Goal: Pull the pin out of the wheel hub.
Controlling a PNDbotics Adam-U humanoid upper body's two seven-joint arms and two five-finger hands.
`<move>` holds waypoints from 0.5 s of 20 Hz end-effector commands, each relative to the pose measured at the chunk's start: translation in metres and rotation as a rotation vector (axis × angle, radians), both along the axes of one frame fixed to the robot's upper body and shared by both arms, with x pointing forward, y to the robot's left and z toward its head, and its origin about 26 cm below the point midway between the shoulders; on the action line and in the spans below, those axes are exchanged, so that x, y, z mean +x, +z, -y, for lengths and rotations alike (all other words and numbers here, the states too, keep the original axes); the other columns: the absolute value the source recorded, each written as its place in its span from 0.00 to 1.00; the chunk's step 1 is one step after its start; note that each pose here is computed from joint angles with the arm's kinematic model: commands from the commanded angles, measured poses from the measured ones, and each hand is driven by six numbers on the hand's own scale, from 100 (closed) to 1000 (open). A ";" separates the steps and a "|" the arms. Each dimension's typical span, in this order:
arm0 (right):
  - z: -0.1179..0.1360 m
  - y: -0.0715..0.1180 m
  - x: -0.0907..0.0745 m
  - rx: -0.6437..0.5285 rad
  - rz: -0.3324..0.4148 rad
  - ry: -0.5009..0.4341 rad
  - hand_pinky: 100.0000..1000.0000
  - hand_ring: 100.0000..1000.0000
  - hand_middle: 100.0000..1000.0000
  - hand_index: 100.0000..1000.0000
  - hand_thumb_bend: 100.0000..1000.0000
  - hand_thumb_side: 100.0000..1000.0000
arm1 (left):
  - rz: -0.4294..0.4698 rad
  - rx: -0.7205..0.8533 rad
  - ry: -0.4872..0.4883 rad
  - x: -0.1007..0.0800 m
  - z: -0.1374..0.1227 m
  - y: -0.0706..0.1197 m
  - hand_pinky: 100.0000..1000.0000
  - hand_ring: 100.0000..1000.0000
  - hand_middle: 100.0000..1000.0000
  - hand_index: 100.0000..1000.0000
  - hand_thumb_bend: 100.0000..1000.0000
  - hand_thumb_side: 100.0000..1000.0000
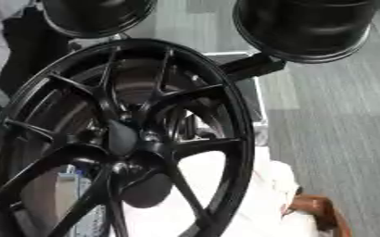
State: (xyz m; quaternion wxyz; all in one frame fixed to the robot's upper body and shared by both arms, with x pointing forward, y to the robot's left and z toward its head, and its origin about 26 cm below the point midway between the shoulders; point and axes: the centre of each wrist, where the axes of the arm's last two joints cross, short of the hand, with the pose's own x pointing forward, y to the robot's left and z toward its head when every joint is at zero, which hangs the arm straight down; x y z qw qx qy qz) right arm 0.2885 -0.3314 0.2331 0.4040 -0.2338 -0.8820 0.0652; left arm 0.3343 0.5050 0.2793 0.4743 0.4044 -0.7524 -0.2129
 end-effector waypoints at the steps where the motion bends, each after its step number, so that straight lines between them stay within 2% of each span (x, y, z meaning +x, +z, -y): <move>1: 0.002 0.017 -0.003 -0.055 0.061 -0.004 0.88 0.74 0.67 0.75 0.00 0.44 | 0.194 -0.139 -0.056 -0.005 0.040 0.016 0.86 0.78 0.73 0.80 0.00 0.68; 5: 0.001 0.021 -0.002 -0.056 0.078 0.007 0.88 0.75 0.68 0.76 0.00 0.41 | 0.311 -0.354 -0.169 -0.013 0.097 -0.001 0.87 0.79 0.74 0.81 0.00 0.73; 10: 0.000 0.022 -0.001 -0.049 0.098 0.011 0.88 0.76 0.69 0.77 0.00 0.36 | 0.353 -0.537 -0.216 -0.026 0.131 -0.022 0.87 0.79 0.73 0.81 0.02 0.77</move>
